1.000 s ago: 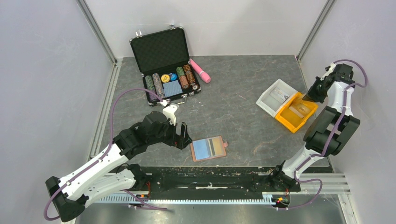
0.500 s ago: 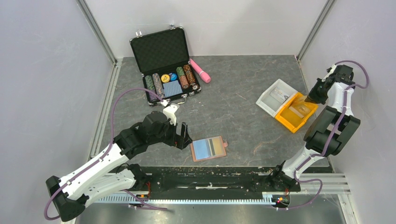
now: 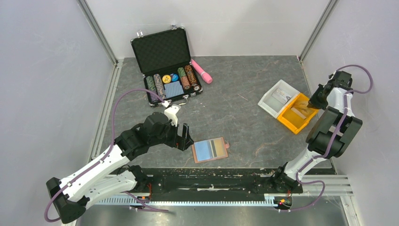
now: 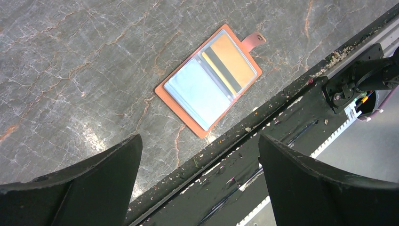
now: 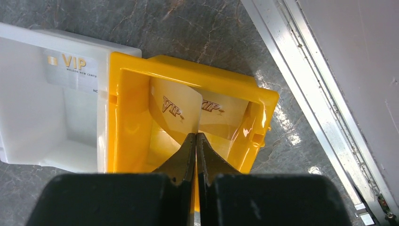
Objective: Take the credit cards out of the card holder
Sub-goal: Place the credit card in the storage box.
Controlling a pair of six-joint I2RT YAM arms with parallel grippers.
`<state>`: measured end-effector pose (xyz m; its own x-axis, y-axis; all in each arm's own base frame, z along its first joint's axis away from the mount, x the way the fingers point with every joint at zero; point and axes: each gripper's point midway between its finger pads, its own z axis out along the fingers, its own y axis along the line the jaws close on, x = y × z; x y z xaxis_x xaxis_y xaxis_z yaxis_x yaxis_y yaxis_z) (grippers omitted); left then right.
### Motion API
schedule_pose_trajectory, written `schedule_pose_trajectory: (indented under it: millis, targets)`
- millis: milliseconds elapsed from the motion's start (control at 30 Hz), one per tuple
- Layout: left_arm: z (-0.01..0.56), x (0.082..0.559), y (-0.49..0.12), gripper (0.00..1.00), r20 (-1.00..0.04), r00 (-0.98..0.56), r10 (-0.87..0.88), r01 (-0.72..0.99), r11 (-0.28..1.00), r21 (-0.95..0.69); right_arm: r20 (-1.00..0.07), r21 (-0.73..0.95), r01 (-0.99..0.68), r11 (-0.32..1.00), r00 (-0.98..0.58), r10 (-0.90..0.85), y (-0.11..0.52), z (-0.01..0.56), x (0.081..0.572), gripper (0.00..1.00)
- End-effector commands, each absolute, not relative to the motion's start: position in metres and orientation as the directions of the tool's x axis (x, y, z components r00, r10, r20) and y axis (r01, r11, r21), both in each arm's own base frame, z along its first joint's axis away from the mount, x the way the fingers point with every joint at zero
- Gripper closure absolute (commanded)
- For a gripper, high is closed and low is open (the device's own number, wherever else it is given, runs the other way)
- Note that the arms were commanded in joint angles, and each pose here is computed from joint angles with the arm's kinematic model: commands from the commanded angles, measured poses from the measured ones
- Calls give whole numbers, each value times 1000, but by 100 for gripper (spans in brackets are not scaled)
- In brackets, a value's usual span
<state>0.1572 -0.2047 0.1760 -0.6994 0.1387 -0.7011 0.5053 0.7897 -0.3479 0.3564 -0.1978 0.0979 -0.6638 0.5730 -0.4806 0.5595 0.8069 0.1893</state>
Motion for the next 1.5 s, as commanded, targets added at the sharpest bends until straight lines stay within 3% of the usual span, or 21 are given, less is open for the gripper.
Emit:
schedule_pose_trajectory:
  millis: [0, 600, 1467]
  targets:
    - [181, 160, -207, 0, -728, -670, 146, 532, 778, -335, -518, 178, 624, 761, -597, 612, -212, 102, 353, 100]
    - [182, 160, -207, 0, -727, -671, 144, 532, 776, -337, -576, 230, 601, 765, -549, 605, -209, 129, 363, 100]
    - [183, 161, -208, 0, -729, -669, 142, 533, 776, -338, -558, 155, 680, 717, -539, 631, -222, 111, 350, 97]
